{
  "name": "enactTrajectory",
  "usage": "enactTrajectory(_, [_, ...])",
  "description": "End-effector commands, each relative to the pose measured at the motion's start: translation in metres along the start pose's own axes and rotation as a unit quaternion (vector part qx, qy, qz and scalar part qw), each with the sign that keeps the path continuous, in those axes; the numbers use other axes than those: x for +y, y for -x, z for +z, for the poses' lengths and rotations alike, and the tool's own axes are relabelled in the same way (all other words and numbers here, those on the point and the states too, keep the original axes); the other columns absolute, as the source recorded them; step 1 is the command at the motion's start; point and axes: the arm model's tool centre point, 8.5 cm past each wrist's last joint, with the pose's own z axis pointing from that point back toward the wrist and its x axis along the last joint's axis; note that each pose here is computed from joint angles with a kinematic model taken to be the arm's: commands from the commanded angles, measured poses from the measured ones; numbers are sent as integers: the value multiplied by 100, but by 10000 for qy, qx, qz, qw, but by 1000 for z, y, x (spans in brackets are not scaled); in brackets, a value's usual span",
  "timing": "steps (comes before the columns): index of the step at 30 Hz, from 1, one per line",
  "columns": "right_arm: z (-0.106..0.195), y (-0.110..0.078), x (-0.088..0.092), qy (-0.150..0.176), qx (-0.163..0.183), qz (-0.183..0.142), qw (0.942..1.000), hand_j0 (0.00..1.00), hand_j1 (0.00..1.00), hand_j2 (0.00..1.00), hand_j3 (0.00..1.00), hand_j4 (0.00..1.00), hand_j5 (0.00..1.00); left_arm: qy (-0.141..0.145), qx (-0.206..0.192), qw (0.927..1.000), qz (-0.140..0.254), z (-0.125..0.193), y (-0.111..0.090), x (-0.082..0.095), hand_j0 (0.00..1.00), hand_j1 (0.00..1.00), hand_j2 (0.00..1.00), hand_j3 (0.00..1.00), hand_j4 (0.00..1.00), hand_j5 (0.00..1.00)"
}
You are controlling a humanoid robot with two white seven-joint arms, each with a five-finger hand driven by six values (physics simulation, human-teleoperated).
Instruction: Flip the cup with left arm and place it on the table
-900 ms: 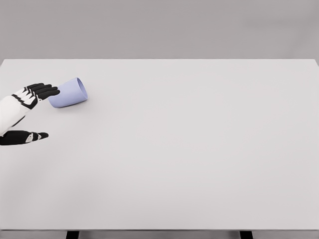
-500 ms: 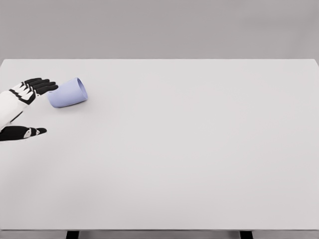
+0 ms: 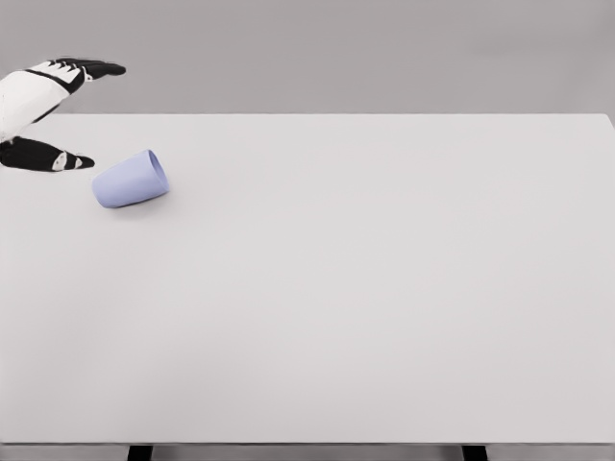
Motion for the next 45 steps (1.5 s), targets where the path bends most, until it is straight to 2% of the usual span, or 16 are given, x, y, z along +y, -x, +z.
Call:
enactTrajectory(1, [0,1,0,1,6,-5,10000,100,100,100,100,100,100,486,908,9910,849,-13,13,-28,98,98,98,98,98,98])
enactTrajectory(2, [0,1,0,1,6,-5,10000,100,100,100,100,100,100,504,1025,9891,925,-18,13,-26,98,98,98,98,98,98])
enactTrajectory(3, [0,1,0,1,6,-5,10000,100,100,100,100,100,100,585,1300,9834,1125,-27,13,-28,98,98,98,98,98,98])
enactTrajectory(7, [0,1,0,1,6,-5,10000,100,100,100,100,100,100,848,1656,9686,1647,-41,10,-56,100,100,100,100,100,100])
enactTrajectory(9, [0,0,0,-1,0,3,10000,100,100,100,100,100,100,996,2096,9508,2053,-42,12,-72,100,100,100,100,100,100])
enactTrajectory(10, [0,1,0,1,7,2,10000,100,100,100,100,100,100,998,2250,9450,2154,-41,15,-73,100,100,100,100,100,100])
enactTrajectory(12, [0,1,0,1,6,-5,10000,100,100,100,100,100,100,962,2367,9422,2168,-42,16,-70,100,100,100,100,100,100])
enactTrajectory(13, [0,1,0,1,6,-5,10000,100,100,100,100,100,100,969,2505,9367,2245,-40,18,-71,100,100,100,100,100,100])
enactTrajectory(14, [0,1,0,1,6,-5,10000,100,100,100,100,100,100,1032,2721,9271,2361,-39,20,-76,100,100,100,100,100,100])
enactTrajectory(15, [0,1,0,1,6,-5,10000,100,100,100,100,100,100,1115,2755,9248,2375,-41,19,-81,100,100,100,100,100,100])
enactTrajectory(19, [0,1,0,1,7,2,10000,100,100,100,100,100,100,1052,2832,9278,2188,-43,20,-77,100,100,100,100,100,100])
enactTrajectory(23, [0,1,0,1,14,-6,10000,100,100,100,100,100,100,970,3005,9287,1945,-61,18,-89,100,100,100,100,100,100])
enactTrajectory(27, [0,1,0,1,7,2,10000,100,100,100,100,100,100,1114,2978,9296,1863,-71,14,-98,100,100,100,100,100,100])
enactTrajectory(34, [0,1,0,1,6,-5,10000,100,100,100,100,100,100,1391,3214,9164,1939,-74,29,-118,100,100,100,100,100,100])
enactTrajectory(39, [0,1,0,1,7,2,10000,100,100,100,100,100,100,1340,3283,9172,1819,-74,32,-113,100,100,100,100,100,100])
enactTrajectory(45, [0,1,0,1,14,-6,10000,100,100,100,100,100,100,1378,3510,9109,1678,-84,43,-115,100,100,100,100,100,100])
